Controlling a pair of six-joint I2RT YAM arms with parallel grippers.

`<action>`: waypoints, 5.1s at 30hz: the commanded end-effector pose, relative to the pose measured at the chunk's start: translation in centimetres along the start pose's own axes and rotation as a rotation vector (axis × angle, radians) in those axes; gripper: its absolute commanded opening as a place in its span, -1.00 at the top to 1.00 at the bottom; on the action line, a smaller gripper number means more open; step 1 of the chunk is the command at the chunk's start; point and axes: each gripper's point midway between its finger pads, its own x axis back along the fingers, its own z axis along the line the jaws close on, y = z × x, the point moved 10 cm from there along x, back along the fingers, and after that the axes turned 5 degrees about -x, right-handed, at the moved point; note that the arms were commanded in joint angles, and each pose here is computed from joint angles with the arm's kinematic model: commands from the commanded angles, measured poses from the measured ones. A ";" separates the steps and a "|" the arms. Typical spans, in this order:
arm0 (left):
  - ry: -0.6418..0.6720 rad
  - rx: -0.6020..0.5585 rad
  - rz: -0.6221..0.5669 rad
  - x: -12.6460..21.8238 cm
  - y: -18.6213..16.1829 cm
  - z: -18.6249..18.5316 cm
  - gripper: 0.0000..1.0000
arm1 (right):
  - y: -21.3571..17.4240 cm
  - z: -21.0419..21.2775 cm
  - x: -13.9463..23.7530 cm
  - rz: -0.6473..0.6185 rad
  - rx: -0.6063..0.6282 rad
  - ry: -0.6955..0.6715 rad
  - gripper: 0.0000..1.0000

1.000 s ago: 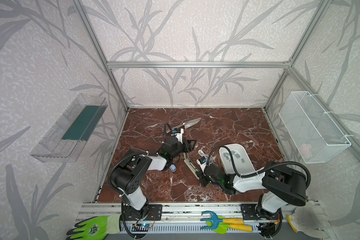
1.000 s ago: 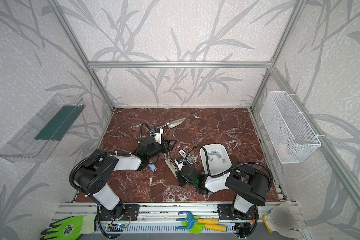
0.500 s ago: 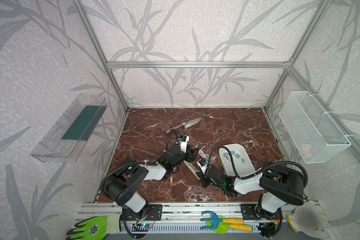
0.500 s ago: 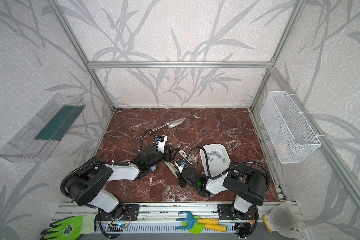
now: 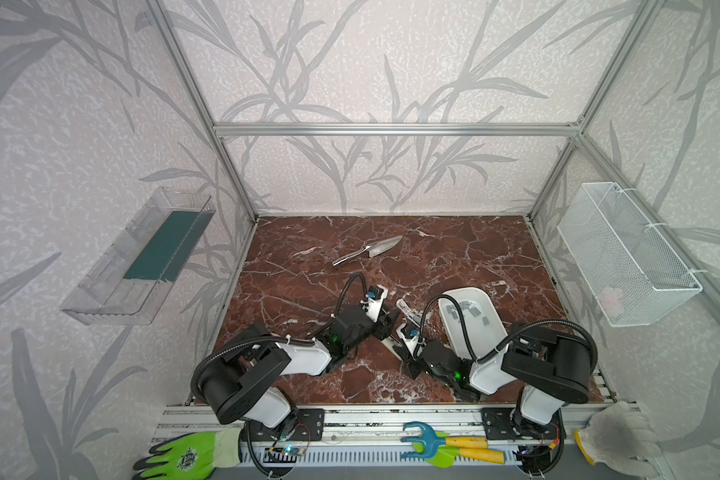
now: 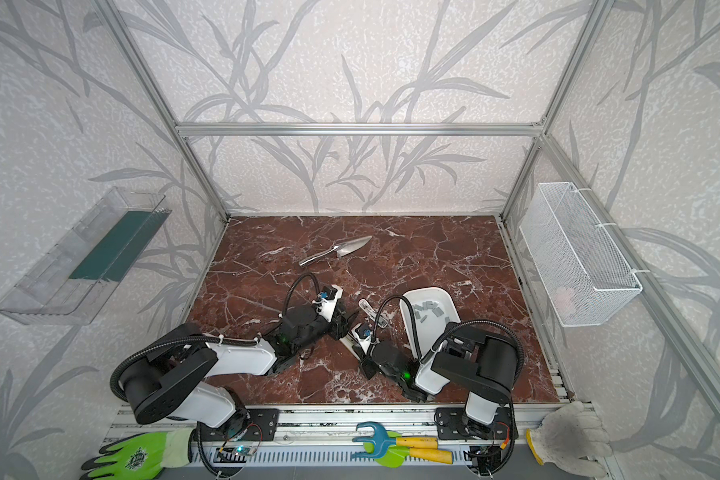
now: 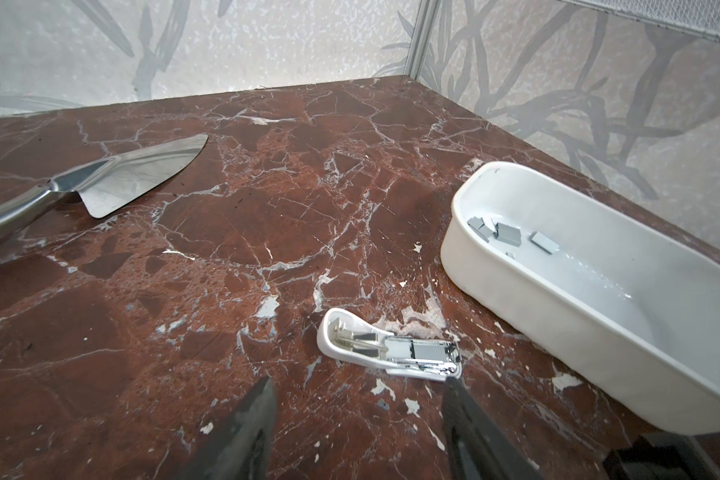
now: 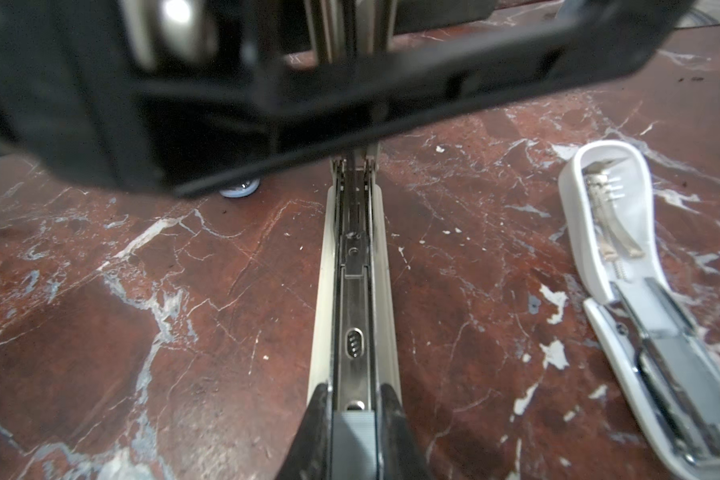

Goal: Load the staples into the stapler

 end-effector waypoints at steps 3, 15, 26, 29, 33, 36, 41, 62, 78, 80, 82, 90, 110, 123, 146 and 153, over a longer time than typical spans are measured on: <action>0.029 -0.056 -0.008 0.8 0.2 -0.2 -0.37 | -2.6 -1.1 0.2 0.118 0.030 -0.054 1.00; -0.049 -0.103 0.029 0.8 -0.7 -0.8 -0.63 | -2.5 -1.0 0.3 0.105 0.020 -0.048 0.94; -0.130 -0.160 0.083 0.7 -1.7 -1.3 -0.99 | -2.1 -1.0 0.8 0.080 0.008 -0.044 0.80; -0.138 -0.168 0.088 0.7 -1.8 -1.3 -0.99 | -2.0 -1.0 0.9 0.075 0.006 -0.044 0.65; -0.146 -0.172 0.101 0.6 -1.8 -1.4 -0.99 | -1.9 -1.1 1.2 0.065 0.005 -0.046 0.57; -0.147 -0.177 0.105 0.5 -1.9 -1.3 -0.99 | -1.4 -1.1 1.9 0.031 -0.003 -0.033 0.43; -0.156 -0.180 0.120 0.2 -2.2 -1.4 -0.99 | -1.2 -1.1 2.6 0.010 -0.008 -0.014 0.35; -0.460 -0.207 0.137 0.1 -1.4 -3.6 -0.99 | 0.0 -1.2 4.6 -0.007 -0.001 -0.016 0.12; -0.189 -0.021 0.072 0.6 4.2 -2.3 -0.54 | 3.5 -0.8 7.9 -0.052 -0.026 -0.018 0.30; -0.150 0.018 0.076 0.8 3.7 -2.0 -0.12 | 4.0 -0.7 8.1 -0.058 -0.036 -0.018 0.42; -0.125 0.036 0.080 0.9 3.0 -1.7 -0.02 | 4.5 -0.5 8.1 -0.054 -0.037 -0.017 0.50; -0.097 0.059 0.084 0.6 1.2 -1.4 0.07 | 5.8 0.5 6.6 -0.021 -0.031 0.002 0.61; -0.068 0.038 0.102 -1.5 -4.0 -1.6 0.07 | 0.1 0.7 2.7 0.103 -0.012 -0.052 0.78; -0.041 0.003 0.091 -1.2 -1.7 -1.6 0.02 | -1.5 1.4 2.0 0.031 -0.029 -0.041 0.69; 0.135 0.148 0.085 -0.1 5.8 1.2 -0.48 | 6.1 -6.1 4.9 0.070 -0.182 -0.339 -0.31; 0.142 0.231 0.148 -1.5 4.0 2.6 -0.53 | 5.5 -6.8 3.9 0.116 -0.160 -0.297 -0.36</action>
